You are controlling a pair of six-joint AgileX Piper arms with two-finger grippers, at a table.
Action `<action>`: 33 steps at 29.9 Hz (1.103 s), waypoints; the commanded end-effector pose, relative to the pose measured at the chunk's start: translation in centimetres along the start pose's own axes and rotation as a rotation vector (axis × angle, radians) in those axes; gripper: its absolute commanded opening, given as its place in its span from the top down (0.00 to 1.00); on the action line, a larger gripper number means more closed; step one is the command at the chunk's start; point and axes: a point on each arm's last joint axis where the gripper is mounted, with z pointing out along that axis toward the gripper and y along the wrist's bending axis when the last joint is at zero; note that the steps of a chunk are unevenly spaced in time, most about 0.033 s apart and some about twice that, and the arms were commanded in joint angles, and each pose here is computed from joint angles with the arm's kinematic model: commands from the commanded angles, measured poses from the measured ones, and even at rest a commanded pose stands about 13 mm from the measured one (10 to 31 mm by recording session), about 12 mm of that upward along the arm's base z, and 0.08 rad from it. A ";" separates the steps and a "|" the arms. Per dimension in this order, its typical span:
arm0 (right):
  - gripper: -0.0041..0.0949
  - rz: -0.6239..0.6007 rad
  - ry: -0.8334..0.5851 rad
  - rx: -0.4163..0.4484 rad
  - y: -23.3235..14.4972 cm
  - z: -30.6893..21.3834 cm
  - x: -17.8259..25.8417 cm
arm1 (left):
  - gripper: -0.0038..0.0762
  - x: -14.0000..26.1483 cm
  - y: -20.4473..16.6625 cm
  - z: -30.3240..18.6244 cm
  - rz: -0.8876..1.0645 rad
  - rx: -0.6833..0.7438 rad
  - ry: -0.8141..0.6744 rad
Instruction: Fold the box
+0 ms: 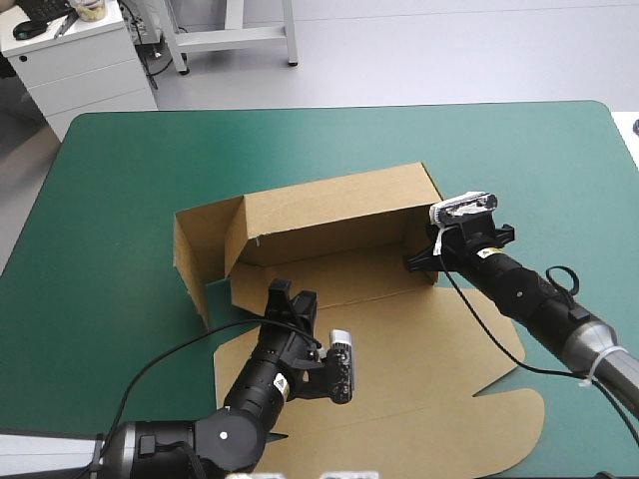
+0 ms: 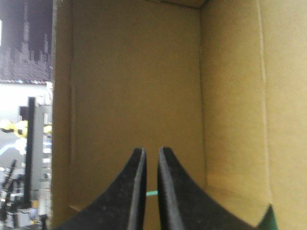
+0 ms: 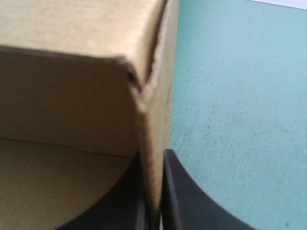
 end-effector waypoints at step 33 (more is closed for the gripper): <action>0.97 0.029 0.012 -0.040 0.3 0.3 -0.8 | 0.94 24.4 19.7 -2.4 -1.879 0.234 0.066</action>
